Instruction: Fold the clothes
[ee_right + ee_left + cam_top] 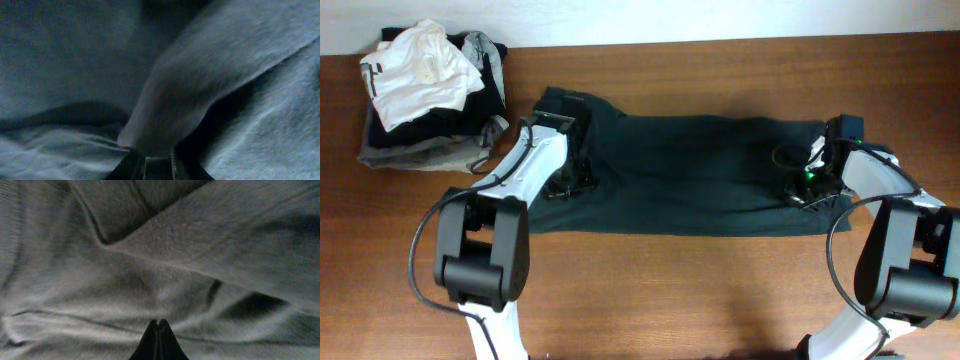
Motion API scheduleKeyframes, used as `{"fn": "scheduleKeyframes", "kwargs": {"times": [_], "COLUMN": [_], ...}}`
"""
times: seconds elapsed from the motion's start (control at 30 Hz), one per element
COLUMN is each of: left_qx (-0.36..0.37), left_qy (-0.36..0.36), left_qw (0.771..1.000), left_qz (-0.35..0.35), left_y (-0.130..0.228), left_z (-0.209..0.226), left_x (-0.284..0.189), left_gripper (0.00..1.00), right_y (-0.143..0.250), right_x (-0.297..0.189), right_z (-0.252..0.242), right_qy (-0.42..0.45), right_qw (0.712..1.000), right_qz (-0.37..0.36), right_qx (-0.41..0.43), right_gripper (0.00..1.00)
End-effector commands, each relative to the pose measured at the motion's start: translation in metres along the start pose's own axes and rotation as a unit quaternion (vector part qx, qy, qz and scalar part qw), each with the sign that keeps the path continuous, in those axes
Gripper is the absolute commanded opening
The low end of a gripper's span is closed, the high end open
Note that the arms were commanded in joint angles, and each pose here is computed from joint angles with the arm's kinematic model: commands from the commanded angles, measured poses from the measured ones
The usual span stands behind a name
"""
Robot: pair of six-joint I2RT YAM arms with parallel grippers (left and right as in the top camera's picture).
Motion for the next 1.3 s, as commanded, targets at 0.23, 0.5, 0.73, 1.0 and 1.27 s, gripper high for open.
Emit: {"fn": "scheduleKeyframes", "kwargs": {"times": [0.23, 0.5, 0.73, 1.0, 1.27], "left_qx": [-0.068, -0.125, -0.138, -0.115, -0.043], "left_qy": [-0.045, -0.06, -0.084, -0.017, 0.088], "left_qw": [0.994, 0.971, 0.978, 0.99, 0.963], "left_qz": [0.073, 0.196, 0.135, -0.081, -0.252], "left_y": [0.001, 0.046, 0.055, 0.026, -0.056], "left_z": [0.069, 0.088, 0.075, 0.062, 0.035], "left_x": [0.061, 0.049, -0.026, -0.102, -0.101], "left_gripper": [0.11, 0.1, 0.1, 0.74, 0.8], "right_y": [-0.018, -0.005, 0.01, 0.011, 0.011], "right_x": [-0.002, -0.007, -0.034, -0.104, -0.103], "right_z": [-0.038, -0.059, -0.066, -0.04, -0.009], "right_qy": [0.089, 0.171, 0.204, 0.104, -0.01], "right_qw": [0.993, 0.975, 0.961, 0.977, 0.994], "right_qz": [-0.038, -0.031, -0.037, -0.132, -0.094], "right_qx": [0.063, 0.14, 0.182, 0.133, 0.064], "right_gripper": [0.29, 0.19, 0.11, 0.99, 0.99]}}
Point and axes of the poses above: each gripper's point midway between its finger pads, its own x axis out along the fingers, its own z axis along the line the jaws close on, y = z × x, the point moved 6 cm from there along -x, back along the fingers, and after that the axes turned 15 degrees about x, right-handed, at the moved point
